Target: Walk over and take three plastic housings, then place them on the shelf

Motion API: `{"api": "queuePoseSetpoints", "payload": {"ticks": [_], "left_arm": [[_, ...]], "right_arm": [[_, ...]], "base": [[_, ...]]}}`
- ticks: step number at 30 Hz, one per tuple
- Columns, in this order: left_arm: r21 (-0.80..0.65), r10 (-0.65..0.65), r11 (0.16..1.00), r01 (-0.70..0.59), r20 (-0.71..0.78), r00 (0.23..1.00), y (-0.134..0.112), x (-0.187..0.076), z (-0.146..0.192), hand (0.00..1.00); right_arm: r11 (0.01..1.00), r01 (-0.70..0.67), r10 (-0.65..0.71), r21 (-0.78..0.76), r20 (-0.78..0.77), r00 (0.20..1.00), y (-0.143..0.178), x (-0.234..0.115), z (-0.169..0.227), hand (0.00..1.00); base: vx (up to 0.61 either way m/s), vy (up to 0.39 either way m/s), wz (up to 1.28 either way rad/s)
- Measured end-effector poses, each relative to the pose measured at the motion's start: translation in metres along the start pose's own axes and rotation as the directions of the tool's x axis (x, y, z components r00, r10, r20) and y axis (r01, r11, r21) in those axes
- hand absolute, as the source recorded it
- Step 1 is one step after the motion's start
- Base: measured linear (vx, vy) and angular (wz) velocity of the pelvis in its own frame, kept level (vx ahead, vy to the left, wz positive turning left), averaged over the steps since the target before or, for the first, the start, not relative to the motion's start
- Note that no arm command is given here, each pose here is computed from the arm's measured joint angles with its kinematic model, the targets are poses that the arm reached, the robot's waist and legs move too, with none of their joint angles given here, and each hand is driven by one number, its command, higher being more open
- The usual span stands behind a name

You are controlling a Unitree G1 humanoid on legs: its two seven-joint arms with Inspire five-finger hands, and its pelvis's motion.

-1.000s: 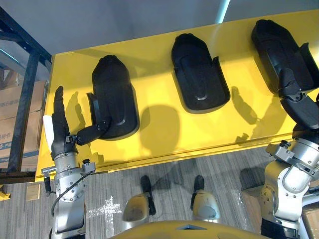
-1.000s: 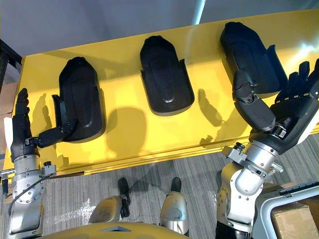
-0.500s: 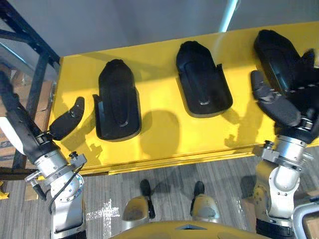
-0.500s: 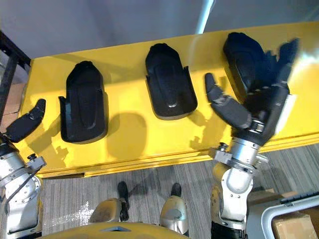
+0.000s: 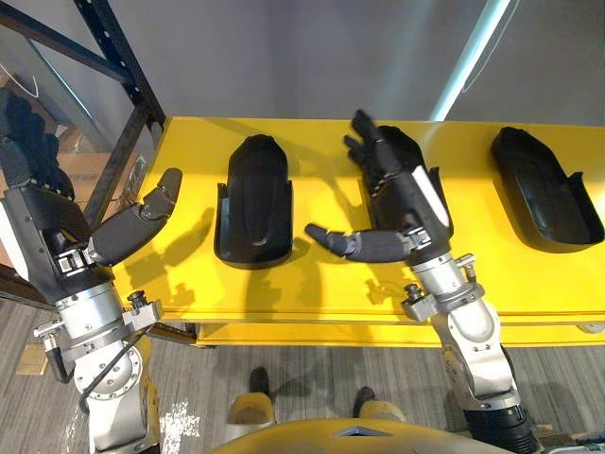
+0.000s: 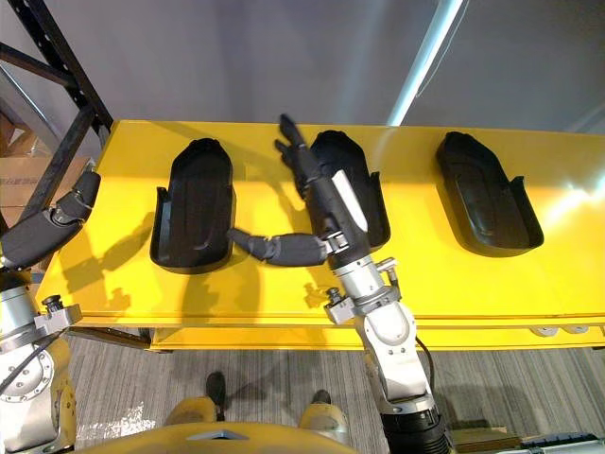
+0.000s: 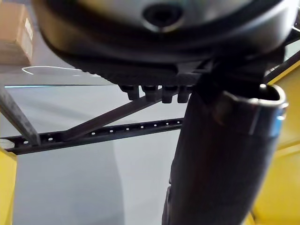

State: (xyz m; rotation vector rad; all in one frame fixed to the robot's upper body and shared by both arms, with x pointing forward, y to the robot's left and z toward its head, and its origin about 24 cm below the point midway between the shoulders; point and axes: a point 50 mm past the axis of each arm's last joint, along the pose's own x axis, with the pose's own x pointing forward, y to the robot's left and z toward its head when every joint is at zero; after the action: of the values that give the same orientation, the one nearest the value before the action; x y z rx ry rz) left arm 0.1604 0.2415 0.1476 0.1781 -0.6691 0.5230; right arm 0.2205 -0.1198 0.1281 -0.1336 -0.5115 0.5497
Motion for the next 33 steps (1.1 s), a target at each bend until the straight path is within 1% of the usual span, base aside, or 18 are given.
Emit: {"api": "queuePoseSetpoints", "payload": {"ticks": [1, 2, 5, 11, 14, 17, 20, 26, 29, 33], "left_arm": [[-0.011, -0.011, 1.0, 0.011, -0.005, 1.0, -0.002, -0.001, 0.0, 1.0], [-0.016, -0.017, 1.0, 0.017, -0.005, 1.0, -0.003, -0.001, 0.0, 1.0], [-0.033, -0.032, 0.999, 0.032, 0.006, 0.999, -0.007, -0.002, 0.001, 1.0], [-0.046, -0.001, 0.999, 0.005, 0.077, 0.997, -0.007, 0.002, 0.015, 1.0], [-0.049, 0.012, 0.999, -0.008, 0.095, 0.995, -0.006, 0.004, 0.018, 1.0], [-0.056, 0.01, 0.998, -0.004, 0.095, 0.995, -0.008, 0.004, 0.018, 1.0], [-0.054, 0.002, 0.999, 0.004, 0.095, 0.995, -0.009, 0.003, 0.018, 1.0], [-0.066, -0.058, 0.996, 0.064, 0.086, 0.995, -0.016, 0.002, 0.018, 1.0], [-0.077, -0.075, 0.994, 0.081, 0.08, 0.994, -0.016, 0.001, 0.017, 1.0], [-0.109, -0.106, 0.987, 0.114, 0.073, 0.992, -0.021, 0.0, 0.017, 1.0]], "right_arm": [[0.999, -0.048, 0.048, 0.007, -0.016, 0.999, 0.006, 0.002, -0.004, 1.0], [0.998, -0.068, 0.068, 0.001, -0.026, 0.997, 0.009, 0.003, -0.006, 1.0], [0.982, -0.175, 0.17, -0.068, -0.073, 0.983, 0.024, 0.01, -0.016, 1.0], [0.957, -0.258, 0.252, -0.133, -0.058, 0.966, 0.03, 0.026, -0.018, 1.0], [0.935, -0.306, 0.304, -0.179, -0.04, 0.952, 0.037, 0.031, -0.015, 1.0], [0.92, -0.318, 0.321, -0.227, -0.026, 0.947, 0.042, 0.035, -0.013, 1.0], [0.897, -0.29, 0.31, -0.333, 0.005, 0.951, 0.043, 0.042, -0.01, 1.0], [0.838, -0.155, 0.213, -0.523, 0.051, 0.976, 0.037, 0.057, -0.012, 1.0], [0.838, -0.093, 0.157, -0.537, 0.073, 0.985, 0.034, 0.061, -0.014, 1.0], [0.809, -0.033, 0.117, -0.587, 0.104, 0.988, 0.03, 0.068, -0.014, 1.0]], "base": [[-0.06, -0.001, 0.05], [-0.08, -0.011, 0.1], [-0.05, -0.011, 0.07], [-0.03, -0.008, 0.07], [0.0, -0.001, 0.01], [-0.01, -0.001, 0.02], [-0.04, -0.002, 0.07], [-0.01, -0.001, 0.02], [0.0, 0.0, 0.0], [0.01, -0.002, 0.02]]}}
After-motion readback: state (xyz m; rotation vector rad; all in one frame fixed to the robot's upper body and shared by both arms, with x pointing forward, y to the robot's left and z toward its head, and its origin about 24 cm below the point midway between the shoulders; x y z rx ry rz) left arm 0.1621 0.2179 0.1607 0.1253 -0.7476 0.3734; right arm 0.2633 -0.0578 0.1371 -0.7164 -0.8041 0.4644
